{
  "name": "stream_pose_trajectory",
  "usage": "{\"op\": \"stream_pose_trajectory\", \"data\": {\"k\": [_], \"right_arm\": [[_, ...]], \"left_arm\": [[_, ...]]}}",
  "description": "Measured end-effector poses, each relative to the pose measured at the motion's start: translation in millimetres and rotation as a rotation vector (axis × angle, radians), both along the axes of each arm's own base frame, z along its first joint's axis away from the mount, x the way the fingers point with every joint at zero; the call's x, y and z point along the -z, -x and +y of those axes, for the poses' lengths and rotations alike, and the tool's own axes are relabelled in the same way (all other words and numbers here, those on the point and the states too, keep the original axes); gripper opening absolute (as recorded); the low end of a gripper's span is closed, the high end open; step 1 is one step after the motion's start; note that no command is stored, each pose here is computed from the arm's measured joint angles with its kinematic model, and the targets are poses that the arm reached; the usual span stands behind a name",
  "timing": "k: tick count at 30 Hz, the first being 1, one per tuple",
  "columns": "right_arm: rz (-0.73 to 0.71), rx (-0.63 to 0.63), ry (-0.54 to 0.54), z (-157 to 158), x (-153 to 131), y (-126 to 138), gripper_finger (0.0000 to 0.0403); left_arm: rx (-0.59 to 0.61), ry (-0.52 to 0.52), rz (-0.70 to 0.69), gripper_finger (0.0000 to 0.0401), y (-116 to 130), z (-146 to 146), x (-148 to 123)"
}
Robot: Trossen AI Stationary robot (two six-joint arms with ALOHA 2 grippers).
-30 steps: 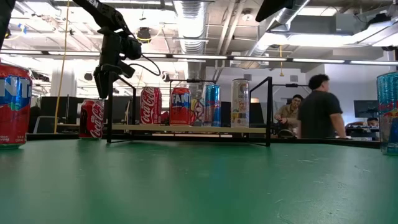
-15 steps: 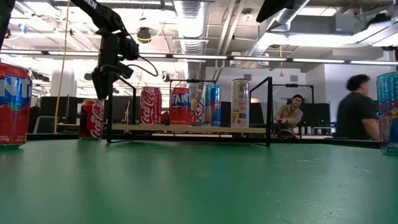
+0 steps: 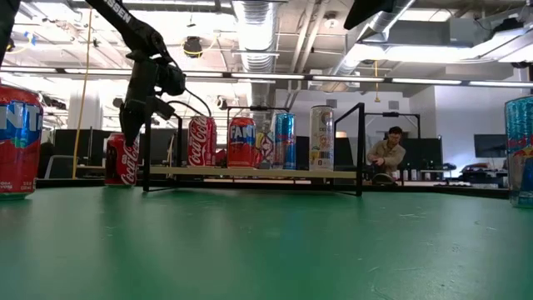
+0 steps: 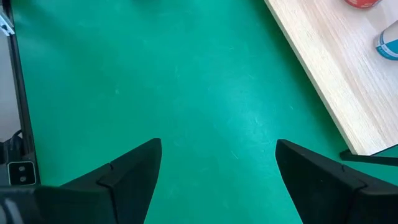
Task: Place canned beverage on shelf
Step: Put the red-black soda can on the shelf aligned with the other red-black soda can
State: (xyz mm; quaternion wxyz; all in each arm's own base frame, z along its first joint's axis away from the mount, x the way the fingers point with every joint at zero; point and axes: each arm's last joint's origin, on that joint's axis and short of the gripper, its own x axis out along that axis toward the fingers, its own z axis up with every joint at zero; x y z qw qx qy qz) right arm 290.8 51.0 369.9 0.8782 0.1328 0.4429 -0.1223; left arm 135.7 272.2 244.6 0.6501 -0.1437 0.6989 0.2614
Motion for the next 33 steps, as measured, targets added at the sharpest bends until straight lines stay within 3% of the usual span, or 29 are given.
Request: {"op": "stream_pose_trajectory", "data": {"k": [14,20,33], "right_arm": [[0.001,-0.010,0.006,0,0,0,0.0340],[0.001,-0.013,0.007,0,0,0,0.0340],[0.002,-0.015,0.010,0,0,0,0.0340]], "left_arm": [[0.015,0.093,0.063,0.0333,4,-12,15],[0.011,0.064,0.103,0.0296,6,-12,22],[0.011,0.047,0.043,0.0285,5,-13,18]]}}
